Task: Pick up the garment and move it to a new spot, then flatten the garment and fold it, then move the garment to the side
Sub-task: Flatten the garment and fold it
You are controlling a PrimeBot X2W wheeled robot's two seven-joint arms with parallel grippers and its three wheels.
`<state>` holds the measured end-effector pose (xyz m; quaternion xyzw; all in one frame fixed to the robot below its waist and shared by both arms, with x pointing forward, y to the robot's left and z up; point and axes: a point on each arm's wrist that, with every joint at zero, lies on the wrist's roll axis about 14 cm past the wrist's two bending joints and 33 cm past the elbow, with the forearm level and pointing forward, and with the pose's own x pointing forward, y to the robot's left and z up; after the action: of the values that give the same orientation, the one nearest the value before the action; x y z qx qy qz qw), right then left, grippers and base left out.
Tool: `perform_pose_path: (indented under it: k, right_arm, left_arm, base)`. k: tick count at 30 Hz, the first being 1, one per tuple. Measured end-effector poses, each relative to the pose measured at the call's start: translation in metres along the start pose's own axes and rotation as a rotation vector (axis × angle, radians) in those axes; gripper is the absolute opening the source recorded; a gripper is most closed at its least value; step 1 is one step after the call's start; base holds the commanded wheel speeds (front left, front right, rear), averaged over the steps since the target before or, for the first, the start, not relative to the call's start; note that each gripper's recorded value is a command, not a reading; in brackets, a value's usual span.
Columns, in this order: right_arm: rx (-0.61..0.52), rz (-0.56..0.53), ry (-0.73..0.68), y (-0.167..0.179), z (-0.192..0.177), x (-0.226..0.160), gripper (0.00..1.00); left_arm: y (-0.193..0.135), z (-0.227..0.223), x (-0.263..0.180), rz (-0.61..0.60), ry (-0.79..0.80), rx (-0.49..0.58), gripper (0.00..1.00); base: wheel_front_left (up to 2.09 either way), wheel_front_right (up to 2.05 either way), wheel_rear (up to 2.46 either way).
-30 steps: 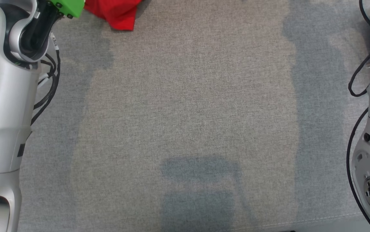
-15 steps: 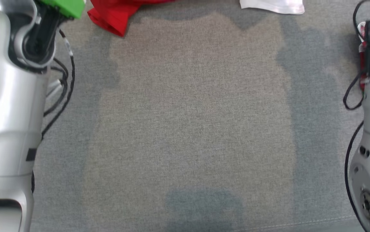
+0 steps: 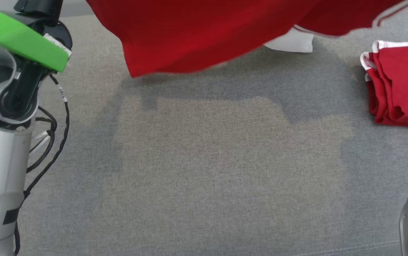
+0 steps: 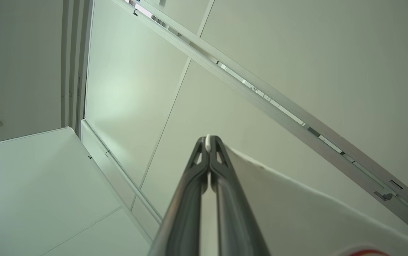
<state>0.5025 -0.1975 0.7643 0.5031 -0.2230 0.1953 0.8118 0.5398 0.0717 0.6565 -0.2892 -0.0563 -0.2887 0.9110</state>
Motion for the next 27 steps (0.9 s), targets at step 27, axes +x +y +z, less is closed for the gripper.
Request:
perform_pose_path:
  k: [27]
  right_arm:
    - [-0.117, -0.095, 0.385, 0.013, -0.032, -0.047, 0.00]
  left_arm:
    - [-0.098, 0.020, -0.031, -0.175, 0.243, 0.076, 0.00]
  base:
    - [0.00, 0.00, 0.00]
